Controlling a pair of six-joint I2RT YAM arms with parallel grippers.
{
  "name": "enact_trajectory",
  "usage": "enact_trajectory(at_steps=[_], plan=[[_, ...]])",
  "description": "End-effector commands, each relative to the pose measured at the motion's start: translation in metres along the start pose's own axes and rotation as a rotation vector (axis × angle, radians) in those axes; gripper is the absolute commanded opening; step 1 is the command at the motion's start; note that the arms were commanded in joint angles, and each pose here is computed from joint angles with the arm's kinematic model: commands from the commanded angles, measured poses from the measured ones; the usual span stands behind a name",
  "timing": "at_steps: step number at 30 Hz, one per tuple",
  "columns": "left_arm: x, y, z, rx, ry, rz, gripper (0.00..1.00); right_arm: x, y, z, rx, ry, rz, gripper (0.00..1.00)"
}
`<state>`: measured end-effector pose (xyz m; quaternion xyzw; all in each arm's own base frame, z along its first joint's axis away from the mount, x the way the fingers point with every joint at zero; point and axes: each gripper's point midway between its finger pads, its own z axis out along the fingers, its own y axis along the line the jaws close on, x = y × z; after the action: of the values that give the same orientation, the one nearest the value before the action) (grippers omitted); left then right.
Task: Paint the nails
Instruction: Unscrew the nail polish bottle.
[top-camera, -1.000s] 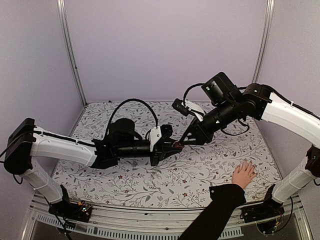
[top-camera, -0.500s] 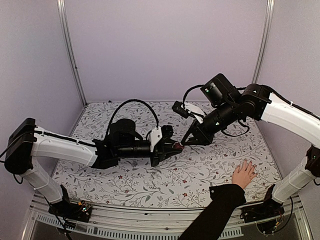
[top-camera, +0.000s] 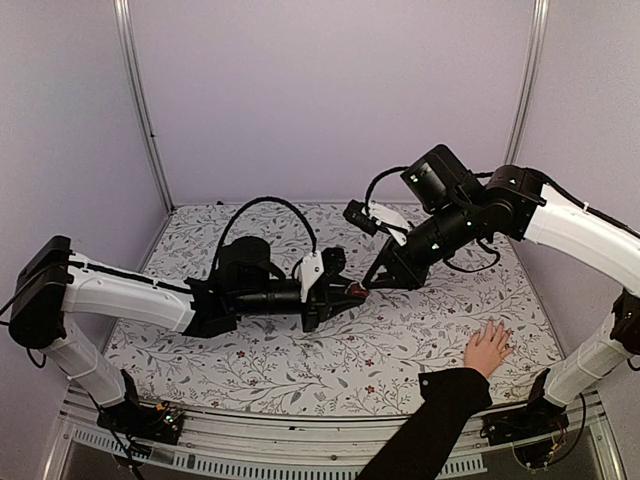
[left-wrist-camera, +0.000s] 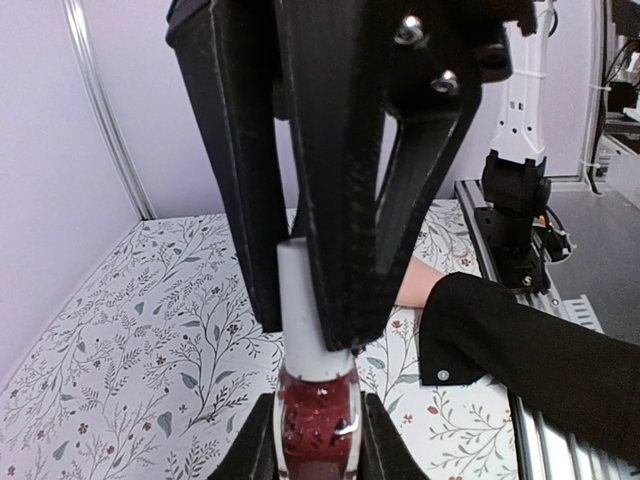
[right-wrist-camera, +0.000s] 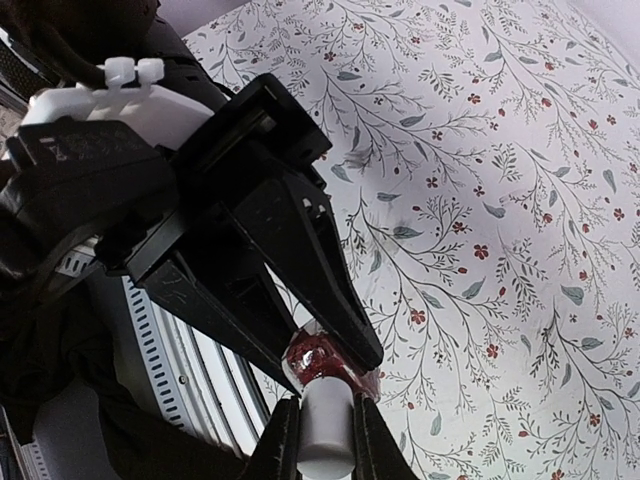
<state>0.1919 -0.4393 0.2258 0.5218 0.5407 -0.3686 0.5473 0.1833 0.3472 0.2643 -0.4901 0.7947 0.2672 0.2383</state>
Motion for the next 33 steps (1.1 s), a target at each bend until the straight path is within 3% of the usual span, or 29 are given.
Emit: enact_trajectory(at_steps=[1, 33], plan=[[-0.007, 0.006, 0.005, -0.003, -0.026, -0.014, 0.00, -0.016, 0.014, -0.021, -0.013, -0.070, -0.060, 0.00], [-0.011, -0.004, 0.006, 0.113, -0.048, -0.056, 0.00, -0.016, 0.046, -0.025, -0.039, -0.096, -0.222, 0.00]])
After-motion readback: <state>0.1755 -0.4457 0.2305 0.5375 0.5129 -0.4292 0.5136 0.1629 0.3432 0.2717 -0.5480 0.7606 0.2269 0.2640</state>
